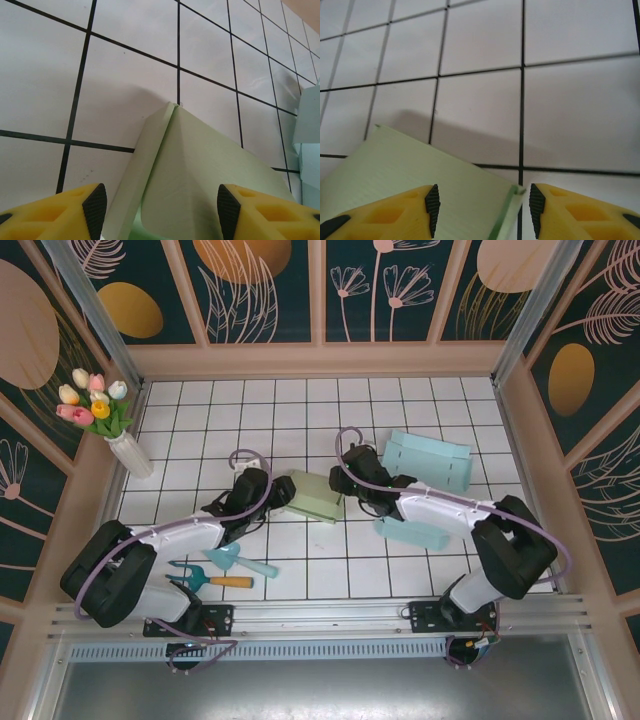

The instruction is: Fold the paper box

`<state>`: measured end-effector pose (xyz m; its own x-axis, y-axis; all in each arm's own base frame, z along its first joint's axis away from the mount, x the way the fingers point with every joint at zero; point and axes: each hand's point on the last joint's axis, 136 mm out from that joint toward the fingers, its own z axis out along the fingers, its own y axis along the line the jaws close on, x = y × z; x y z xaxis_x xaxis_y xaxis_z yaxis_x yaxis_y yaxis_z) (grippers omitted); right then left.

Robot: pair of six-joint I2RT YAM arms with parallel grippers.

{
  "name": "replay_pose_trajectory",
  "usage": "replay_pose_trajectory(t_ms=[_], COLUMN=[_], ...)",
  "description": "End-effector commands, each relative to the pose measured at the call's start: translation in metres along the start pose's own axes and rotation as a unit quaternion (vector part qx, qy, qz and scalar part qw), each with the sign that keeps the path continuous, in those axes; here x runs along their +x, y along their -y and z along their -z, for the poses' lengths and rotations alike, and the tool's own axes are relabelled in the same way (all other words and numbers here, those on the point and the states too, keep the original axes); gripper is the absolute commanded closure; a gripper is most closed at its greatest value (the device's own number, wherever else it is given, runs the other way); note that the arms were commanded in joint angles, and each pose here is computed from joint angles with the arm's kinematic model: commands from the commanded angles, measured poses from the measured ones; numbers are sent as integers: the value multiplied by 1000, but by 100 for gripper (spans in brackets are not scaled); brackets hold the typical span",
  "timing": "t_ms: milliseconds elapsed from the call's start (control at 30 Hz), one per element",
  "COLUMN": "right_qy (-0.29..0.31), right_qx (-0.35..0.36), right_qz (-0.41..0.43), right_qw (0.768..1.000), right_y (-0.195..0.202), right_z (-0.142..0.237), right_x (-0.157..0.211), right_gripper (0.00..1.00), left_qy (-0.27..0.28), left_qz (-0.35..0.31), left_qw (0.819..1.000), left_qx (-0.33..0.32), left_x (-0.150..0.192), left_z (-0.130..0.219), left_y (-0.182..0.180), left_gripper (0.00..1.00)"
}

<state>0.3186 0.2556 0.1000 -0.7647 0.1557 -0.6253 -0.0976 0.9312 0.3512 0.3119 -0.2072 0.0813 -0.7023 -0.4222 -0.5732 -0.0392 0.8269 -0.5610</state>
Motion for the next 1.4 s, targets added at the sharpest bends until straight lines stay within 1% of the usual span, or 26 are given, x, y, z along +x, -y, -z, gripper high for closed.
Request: replay_pose_trajectory(t_ms=[0, 100, 200, 400, 533, 667, 767, 900, 1000, 1133, 1200, 1267, 1367], right_qy=[1, -12, -31, -51, -52, -39, -35, -30, -30, -26, -27, -28, -27], right_qx=[40, 25, 11, 17, 14, 18, 22, 25, 19, 1, 10, 16, 17], right_qz=[-65, -70, -59, -40, -35, -31, -18, -1, -2, -8, -3, 6, 19], right_qw=[997, 997, 998, 998, 998, 999, 999, 999, 999, 1000, 1000, 999, 999], right_y=[14, 14, 10, 14, 13, 13, 12, 12, 9, 3, 6, 8, 9], right_z=[-2, -7, -13, -26, -27, -22, -21, -24, -24, -23, -25, -27, -28], right_x=[9, 23, 36, 57, 63, 57, 53, 51, 50, 50, 51, 52, 53], right_gripper=[46, 46, 46, 47, 48, 48, 48, 49, 49, 49, 49, 49, 50], left_qy=[0, -1, 2, 4, 0, -3, 8, 47, 61, 73, 79, 73, 44], left_qz=[0, 2, 1, 4, 6, 2, -8, -16, -20, -25, -21, -24, -48], left_qw=[1000, 1000, 1000, 1000, 1000, 1000, 1000, 998, 997, 996, 996, 997, 997], left_qx=[-1, 0, -8, -14, -13, -19, -27, -38, -42, -42, -21, -13, -44], left_x=[6, 10, 13, 21, 27, 30, 21, 0, -7, -17, -23, -23, -17], left_z=[2, 2, 3, 4, 1, -2, 2, 19, 27, 37, 42, 41, 27], left_y=[-5, -10, -17, -30, -34, -38, -37, -34, -33, -28, -18, -12, -16], left_gripper=[38, 38, 38, 37, 37, 37, 35, 35, 35, 30, 28, 23, 17])
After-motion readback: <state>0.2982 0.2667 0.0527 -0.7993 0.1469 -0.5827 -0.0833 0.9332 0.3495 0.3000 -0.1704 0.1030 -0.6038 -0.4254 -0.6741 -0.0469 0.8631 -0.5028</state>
